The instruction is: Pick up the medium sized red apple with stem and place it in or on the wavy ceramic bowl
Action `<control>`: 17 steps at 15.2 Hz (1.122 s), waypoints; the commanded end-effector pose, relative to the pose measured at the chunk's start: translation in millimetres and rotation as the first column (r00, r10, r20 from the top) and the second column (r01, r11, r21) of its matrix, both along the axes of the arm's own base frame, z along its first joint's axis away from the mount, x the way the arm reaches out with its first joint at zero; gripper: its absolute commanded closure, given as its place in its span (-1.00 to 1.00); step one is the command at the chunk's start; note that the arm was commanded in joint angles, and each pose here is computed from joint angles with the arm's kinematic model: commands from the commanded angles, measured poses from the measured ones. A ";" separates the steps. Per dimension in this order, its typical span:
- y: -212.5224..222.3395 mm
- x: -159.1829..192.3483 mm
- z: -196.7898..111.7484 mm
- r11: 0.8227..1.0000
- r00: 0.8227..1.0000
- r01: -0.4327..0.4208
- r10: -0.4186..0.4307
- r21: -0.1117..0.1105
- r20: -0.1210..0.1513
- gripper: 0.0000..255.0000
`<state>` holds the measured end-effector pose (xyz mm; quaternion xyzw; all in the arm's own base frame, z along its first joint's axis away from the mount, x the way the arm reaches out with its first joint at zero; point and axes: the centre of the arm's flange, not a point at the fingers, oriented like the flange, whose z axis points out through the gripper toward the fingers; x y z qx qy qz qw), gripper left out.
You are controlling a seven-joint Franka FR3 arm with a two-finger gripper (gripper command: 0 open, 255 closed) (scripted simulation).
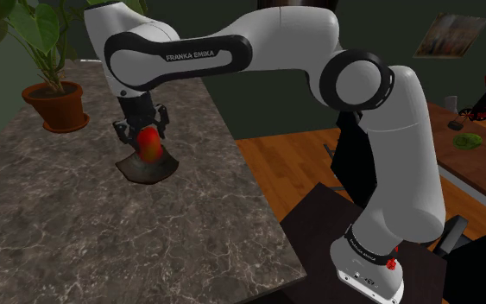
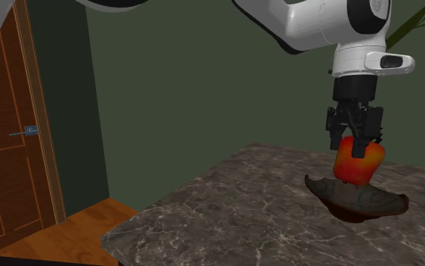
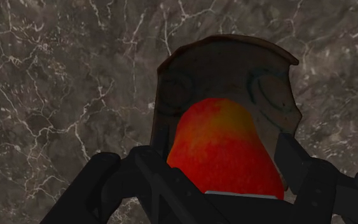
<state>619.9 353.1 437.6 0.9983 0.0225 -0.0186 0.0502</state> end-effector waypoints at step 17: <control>4.5 0.9 31.9 1.000 1.000 0.000 0.000 0.000 0.001 -1.00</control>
